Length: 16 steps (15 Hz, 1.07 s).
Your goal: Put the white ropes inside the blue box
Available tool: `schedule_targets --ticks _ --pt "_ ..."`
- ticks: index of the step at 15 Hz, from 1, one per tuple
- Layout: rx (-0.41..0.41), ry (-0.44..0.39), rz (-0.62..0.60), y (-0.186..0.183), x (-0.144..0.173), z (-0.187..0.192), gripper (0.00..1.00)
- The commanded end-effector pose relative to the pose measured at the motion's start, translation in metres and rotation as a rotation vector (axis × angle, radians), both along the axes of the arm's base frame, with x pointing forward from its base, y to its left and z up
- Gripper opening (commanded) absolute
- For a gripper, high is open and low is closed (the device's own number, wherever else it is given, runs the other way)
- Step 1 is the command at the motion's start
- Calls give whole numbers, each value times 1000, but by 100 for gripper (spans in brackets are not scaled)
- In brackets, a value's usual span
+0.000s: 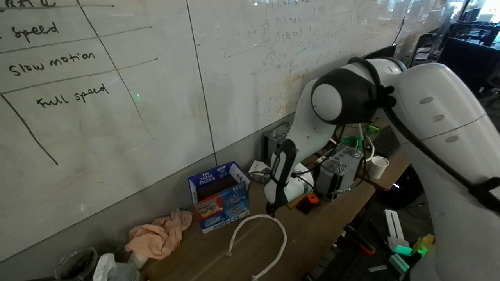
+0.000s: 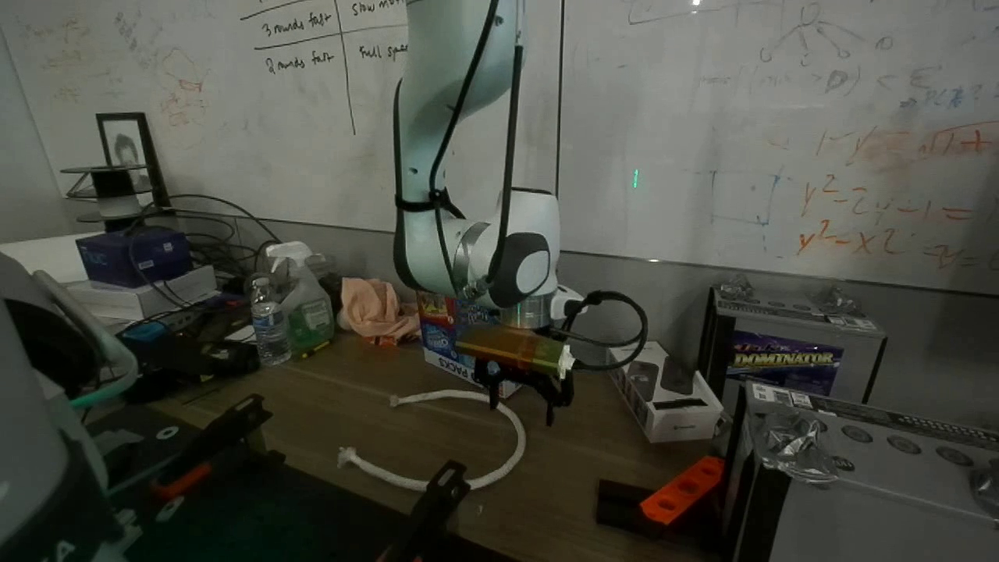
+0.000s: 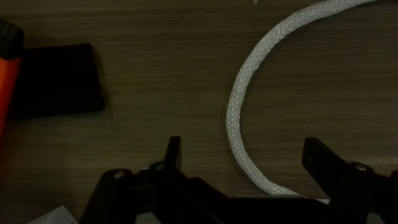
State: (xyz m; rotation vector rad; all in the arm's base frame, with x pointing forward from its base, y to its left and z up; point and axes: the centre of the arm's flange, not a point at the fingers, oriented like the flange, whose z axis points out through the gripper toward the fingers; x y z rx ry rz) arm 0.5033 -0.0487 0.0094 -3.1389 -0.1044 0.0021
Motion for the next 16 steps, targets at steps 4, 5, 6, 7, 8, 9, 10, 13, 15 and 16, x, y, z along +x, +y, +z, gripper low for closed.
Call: schedule_targets --ticks 4,5,6,7,8,9,10,13,15,16 --pt "-51 -22 -37 -2 1 -46 100" --pt "-48 -18 -43 -4 -1 -51 100" --pt "-45 -15 -48 -3 -2 -54 100" --pt "-45 -10 -50 -2 -2 -59 100" --pt "-44 -8 -54 -1 -2 -62 100" --pt "-42 -4 -57 -1 -2 -65 100" --pt "-39 -2 -63 0 -2 -68 100" --pt "-36 0 -70 0 -2 -72 100" --pt "-33 1 -73 0 -2 -75 100" --pt "-33 2 -73 1 -2 -76 100"
